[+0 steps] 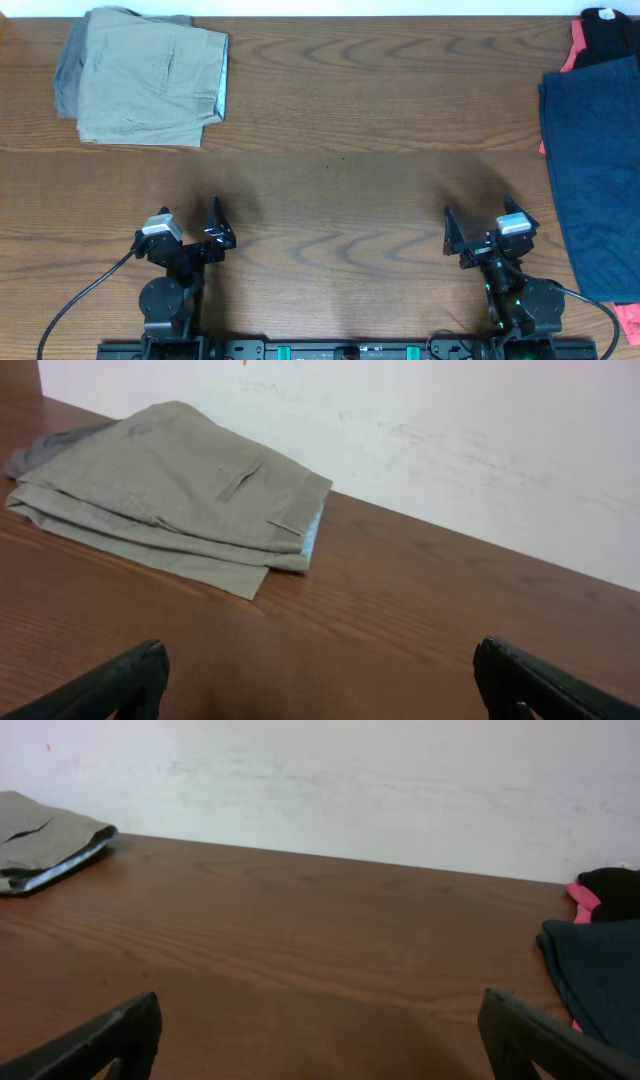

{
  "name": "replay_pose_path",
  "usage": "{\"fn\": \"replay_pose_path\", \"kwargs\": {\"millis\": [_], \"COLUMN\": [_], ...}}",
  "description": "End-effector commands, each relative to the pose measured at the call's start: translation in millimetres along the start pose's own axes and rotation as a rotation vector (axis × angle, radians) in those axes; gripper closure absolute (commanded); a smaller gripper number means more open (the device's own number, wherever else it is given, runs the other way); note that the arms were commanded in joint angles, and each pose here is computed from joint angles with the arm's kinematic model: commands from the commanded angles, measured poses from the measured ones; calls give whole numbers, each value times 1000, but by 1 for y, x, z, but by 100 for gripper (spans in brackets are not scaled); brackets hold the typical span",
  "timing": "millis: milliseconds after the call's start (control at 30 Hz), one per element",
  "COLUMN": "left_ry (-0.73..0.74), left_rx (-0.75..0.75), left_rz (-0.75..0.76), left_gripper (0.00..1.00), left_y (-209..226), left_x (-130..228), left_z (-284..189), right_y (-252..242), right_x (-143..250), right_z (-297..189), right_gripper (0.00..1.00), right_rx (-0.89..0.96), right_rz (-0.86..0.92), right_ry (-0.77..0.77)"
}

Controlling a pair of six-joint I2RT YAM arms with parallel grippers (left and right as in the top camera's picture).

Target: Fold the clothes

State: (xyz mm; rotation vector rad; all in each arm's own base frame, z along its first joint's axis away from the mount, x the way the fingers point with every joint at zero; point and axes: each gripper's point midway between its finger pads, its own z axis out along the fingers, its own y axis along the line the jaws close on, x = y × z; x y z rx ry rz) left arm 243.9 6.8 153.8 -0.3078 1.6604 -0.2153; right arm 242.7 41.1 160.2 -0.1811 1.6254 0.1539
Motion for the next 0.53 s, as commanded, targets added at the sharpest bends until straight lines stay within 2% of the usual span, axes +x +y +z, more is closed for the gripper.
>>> {"fn": "replay_pose_path", "kwargs": {"millis": [0,500], "left_ry": [32,32], "left_rx": [-41,-41], "left_rz": [11,11], "left_gripper": [2,2], "left_y": [11,11], "left_x": [15,15], "left_z": [2,2], "right_y": [2,2], "right_x": [0,0], "right_z": [0,0], "right_gripper": [1,1], "right_rx": [-12,-13], "right_rz": [-16,-16], "right_ry": [-3,-2]}}
